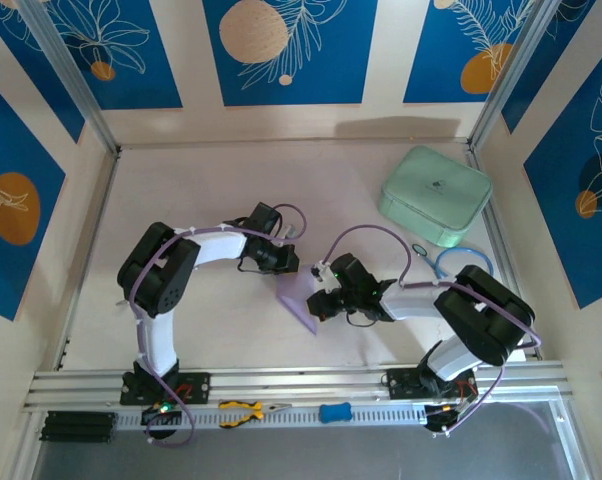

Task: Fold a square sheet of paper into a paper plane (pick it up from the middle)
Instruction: Third fold the triangle at the center of the table.

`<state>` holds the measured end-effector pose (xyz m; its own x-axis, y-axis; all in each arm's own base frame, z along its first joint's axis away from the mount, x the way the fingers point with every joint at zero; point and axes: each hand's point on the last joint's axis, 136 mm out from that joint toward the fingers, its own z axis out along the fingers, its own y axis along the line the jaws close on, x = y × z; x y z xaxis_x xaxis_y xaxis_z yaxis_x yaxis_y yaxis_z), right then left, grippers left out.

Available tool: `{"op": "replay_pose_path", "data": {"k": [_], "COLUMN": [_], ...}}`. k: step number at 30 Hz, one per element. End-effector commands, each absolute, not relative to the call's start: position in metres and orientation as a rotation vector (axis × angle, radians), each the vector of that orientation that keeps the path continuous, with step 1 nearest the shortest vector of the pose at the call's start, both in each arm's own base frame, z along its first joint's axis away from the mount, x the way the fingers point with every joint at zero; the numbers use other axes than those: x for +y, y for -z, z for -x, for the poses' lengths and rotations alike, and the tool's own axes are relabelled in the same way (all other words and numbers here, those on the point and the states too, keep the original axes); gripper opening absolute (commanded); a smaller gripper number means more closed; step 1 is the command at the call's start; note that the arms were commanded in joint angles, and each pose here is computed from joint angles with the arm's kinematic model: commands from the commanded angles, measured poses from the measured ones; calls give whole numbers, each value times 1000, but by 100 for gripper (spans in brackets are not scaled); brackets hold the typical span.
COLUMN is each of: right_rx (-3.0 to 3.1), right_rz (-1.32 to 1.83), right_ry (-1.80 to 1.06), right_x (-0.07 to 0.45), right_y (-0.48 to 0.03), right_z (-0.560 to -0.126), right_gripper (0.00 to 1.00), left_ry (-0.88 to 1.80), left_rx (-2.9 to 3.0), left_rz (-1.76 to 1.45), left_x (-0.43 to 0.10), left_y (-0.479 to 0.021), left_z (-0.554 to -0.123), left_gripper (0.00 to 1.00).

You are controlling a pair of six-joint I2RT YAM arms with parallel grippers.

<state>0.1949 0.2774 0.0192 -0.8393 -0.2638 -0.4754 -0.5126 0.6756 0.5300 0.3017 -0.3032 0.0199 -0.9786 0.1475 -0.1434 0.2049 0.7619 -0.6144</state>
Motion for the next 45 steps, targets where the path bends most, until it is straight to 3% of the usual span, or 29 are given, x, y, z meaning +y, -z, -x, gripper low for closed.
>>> {"op": "replay_pose_path", "data": {"k": [1, 45], "right_rx": [2540, 2492], "right_rz": [593, 623], "right_ry": [-949, -1002], "right_x": [278, 281], "right_y": [-18, -30], "right_z": [-200, -202], "right_gripper": [2, 2], "left_ry": [921, 923], "left_rx": [2930, 2932], "left_rz": [-251, -233], "left_x": [-290, -290], "left_y": [-6, -4], "left_z": [-293, -294], "left_gripper": [10, 9]}}
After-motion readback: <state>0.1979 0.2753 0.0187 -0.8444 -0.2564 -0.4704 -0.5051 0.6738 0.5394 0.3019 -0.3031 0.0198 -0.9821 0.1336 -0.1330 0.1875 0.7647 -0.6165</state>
